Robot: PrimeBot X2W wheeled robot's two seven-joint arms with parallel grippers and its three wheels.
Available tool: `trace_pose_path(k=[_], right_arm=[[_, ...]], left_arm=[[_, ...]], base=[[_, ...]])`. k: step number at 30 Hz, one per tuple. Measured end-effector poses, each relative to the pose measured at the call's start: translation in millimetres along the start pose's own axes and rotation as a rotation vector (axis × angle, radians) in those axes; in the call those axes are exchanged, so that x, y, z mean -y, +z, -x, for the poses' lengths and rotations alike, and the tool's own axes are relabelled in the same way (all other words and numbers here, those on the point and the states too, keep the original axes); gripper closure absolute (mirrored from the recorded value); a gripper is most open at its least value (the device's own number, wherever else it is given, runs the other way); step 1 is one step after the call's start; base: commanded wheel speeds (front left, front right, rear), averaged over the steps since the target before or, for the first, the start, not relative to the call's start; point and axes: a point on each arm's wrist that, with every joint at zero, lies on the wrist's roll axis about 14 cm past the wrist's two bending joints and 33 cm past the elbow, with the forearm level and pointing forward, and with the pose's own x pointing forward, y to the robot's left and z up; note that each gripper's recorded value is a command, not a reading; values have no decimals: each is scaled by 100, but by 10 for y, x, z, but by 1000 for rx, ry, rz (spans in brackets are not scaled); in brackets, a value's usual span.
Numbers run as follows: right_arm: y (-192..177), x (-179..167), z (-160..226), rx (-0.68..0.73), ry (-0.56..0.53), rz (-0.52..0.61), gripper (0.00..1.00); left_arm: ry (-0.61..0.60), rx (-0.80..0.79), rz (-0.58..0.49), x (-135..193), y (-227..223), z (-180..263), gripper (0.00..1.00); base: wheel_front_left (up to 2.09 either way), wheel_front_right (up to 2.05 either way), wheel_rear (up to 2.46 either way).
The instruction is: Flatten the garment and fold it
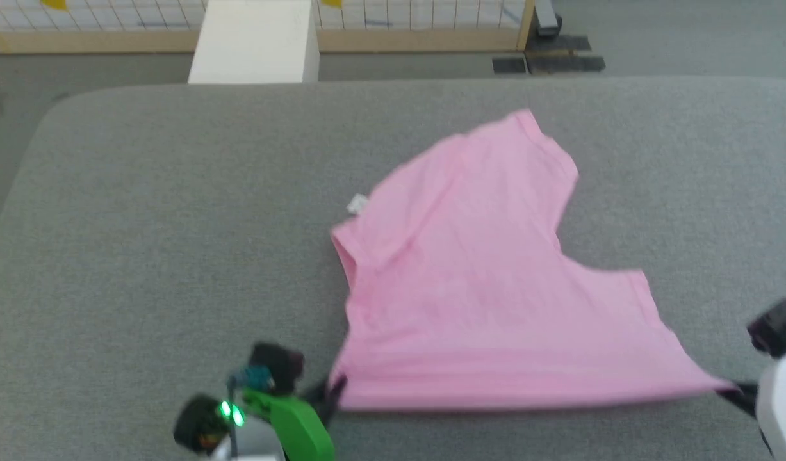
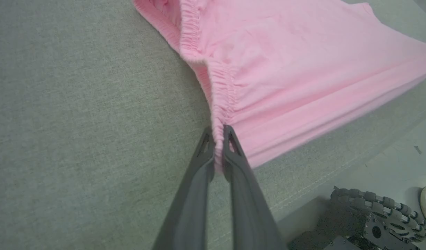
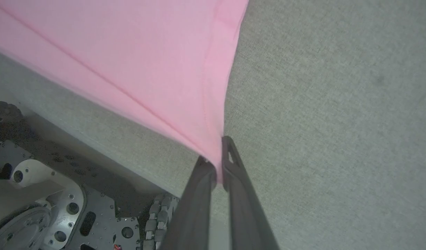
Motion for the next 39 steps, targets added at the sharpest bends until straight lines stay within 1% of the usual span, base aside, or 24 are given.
trace_pose_path(k=[4,7,10,13,19,23,29,33,39], right_arm=[[-233,-21,127,-53,1,-23,100],[-159,10,167,-16,-11,-24,100],[117,105,191,71,-38,-27,100],[389,130,193,147,-43,-20,100],[982,232,168,265,-61,9,100],[1365,297,98,301,-70,40,100],[1829,358,-187,279,-76,101,100],[2051,355,-505,227,-60,115,100],[2323,405,-1014,146,-77,165,100]], left_arm=[[-34,-48,30,236,-239,164,100],[-39,-67,46,305,-335,220,100],[-47,-63,53,330,-317,208,100],[-38,-44,51,278,-219,165,100],[-17,42,24,88,231,-10,100],[-16,82,5,4,478,-127,100],[-30,101,-4,-99,698,-322,100],[-33,101,-11,-197,776,-471,100],[-14,81,0,-404,786,-716,100]], base=[[0,0,0],[0,0,0],[0,0,0],[0,0,0],[0,0,0],[0,0,0],[0,0,0],[0,0,0],[0,0,0]])
